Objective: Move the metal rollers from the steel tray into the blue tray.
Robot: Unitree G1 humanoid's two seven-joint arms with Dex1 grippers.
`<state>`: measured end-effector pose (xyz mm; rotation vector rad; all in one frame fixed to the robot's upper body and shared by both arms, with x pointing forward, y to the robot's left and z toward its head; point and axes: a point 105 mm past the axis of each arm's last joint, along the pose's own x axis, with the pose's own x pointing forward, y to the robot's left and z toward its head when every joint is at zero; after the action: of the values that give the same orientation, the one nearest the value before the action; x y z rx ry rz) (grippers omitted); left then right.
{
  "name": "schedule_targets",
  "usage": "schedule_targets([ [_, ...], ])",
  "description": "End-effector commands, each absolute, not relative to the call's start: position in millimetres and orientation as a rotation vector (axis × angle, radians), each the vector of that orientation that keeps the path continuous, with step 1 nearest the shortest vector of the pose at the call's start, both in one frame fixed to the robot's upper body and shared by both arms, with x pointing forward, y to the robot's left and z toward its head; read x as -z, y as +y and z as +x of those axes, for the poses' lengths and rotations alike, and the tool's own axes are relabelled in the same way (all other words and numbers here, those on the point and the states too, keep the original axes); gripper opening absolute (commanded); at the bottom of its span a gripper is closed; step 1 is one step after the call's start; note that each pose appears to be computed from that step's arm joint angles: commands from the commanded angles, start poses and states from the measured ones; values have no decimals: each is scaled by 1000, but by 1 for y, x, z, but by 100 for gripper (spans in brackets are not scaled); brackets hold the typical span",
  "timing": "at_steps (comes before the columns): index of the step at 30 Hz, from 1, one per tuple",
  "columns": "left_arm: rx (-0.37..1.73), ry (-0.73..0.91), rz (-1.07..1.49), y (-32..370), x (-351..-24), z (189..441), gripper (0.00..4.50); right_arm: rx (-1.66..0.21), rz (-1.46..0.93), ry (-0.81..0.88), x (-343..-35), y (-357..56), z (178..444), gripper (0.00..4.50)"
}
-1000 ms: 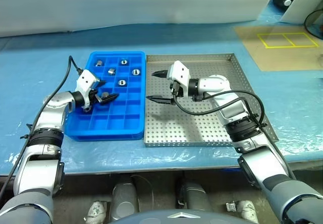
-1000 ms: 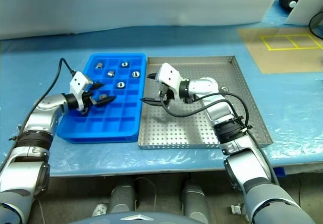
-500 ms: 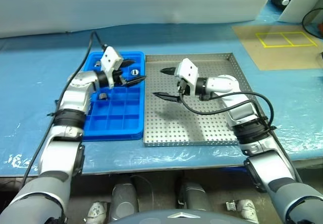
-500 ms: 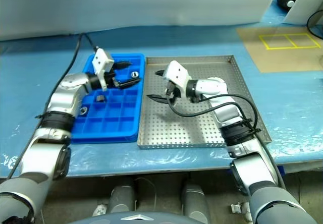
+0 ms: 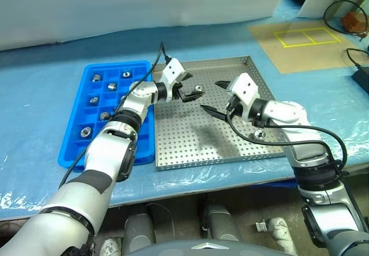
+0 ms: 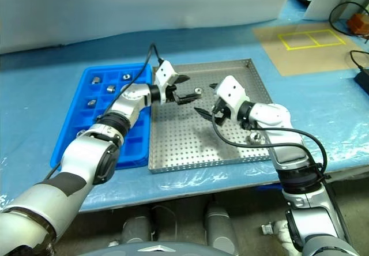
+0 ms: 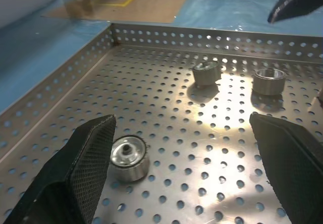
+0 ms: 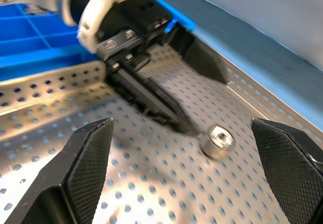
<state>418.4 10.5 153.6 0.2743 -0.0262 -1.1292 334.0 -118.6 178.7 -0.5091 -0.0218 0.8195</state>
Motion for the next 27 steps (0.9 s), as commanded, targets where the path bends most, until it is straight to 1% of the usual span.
schedule_targets([
  [1,1121,-62,312,-2,-163,420,446,-759,-510,-61,-193,-128,322,450],
  [4,1077,-44,316,-9,-159,423,446,-721,-504,-43,-192,-135,315,450],
  [7,1083,-49,301,-17,-158,420,446,-692,-500,-32,-193,-140,311,450],
  [12,942,-29,317,-13,-153,432,446,-664,-503,-14,-192,-144,306,450],
  [15,963,-46,279,-17,-158,430,446,-655,-499,-9,-192,-146,304,450],
  [17,1078,-58,227,-34,-160,417,446,-647,-498,-3,-191,-147,304,450],
  [19,1145,-65,204,-43,-160,409,446,-642,-496,0,-190,-148,304,450],
  [24,1231,-46,187,-77,-149,389,446,-627,-492,10,-190,-150,300,450],
  [27,1253,-34,173,-89,-145,382,446,-611,-494,21,-190,-154,297,450],
])
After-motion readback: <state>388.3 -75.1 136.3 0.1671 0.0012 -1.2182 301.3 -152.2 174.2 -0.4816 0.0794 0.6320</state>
